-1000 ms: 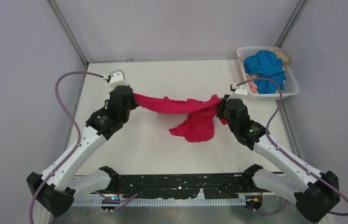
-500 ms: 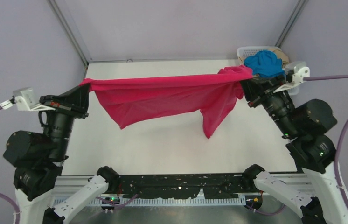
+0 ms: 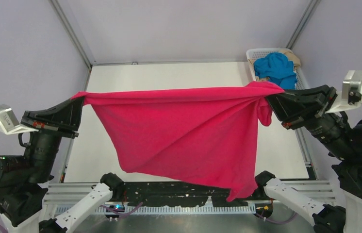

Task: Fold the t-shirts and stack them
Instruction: Flatten out the tshirt

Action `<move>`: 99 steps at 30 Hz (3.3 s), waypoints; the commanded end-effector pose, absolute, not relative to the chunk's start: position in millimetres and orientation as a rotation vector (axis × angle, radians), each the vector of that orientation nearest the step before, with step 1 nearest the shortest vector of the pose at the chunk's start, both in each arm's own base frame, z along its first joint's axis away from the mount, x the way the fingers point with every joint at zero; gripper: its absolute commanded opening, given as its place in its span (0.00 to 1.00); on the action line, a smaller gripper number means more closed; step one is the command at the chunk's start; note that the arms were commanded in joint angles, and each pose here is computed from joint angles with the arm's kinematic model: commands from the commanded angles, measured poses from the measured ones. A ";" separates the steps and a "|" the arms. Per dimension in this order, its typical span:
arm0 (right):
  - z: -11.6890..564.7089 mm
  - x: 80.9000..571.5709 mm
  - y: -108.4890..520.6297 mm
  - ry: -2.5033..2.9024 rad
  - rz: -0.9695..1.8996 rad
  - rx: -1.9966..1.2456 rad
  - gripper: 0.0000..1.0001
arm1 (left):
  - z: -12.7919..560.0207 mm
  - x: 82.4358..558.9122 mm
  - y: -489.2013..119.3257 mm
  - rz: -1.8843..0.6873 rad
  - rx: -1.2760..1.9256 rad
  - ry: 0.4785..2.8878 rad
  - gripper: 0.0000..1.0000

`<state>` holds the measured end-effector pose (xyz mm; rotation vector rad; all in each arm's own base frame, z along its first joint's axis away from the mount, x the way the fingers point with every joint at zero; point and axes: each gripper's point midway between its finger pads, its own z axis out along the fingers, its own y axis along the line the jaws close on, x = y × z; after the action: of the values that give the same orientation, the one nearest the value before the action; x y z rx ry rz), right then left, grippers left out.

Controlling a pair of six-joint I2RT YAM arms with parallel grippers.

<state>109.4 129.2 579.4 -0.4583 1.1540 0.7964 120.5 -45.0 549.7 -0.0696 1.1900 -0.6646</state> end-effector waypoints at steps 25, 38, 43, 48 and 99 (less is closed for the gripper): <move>200.2 510.6 187.8 2.150 0.128 0.050 0.95 | 205.2 473.7 -47.2 0.255 -0.445 2.281 1.00; 216.2 383.5 145.6 2.122 0.377 0.212 0.95 | 198.4 347.1 -69.7 -0.121 -0.482 2.300 1.00; 148.5 307.4 151.4 2.264 0.563 0.254 0.95 | 147.8 284.4 -83.1 -0.230 -0.533 2.376 0.99; 106.1 253.7 173.6 2.369 0.659 0.139 0.95 | 112.3 267.6 -103.9 -0.405 -0.460 2.364 0.99; 33.7 344.2 111.3 2.454 0.308 0.466 0.95 | 22.9 216.6 -60.8 -0.087 -0.679 2.545 1.00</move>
<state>316.9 105.2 29.4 0.4876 2.5065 0.2324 220.0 -63.5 25.3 -0.6496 2.5431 -0.1019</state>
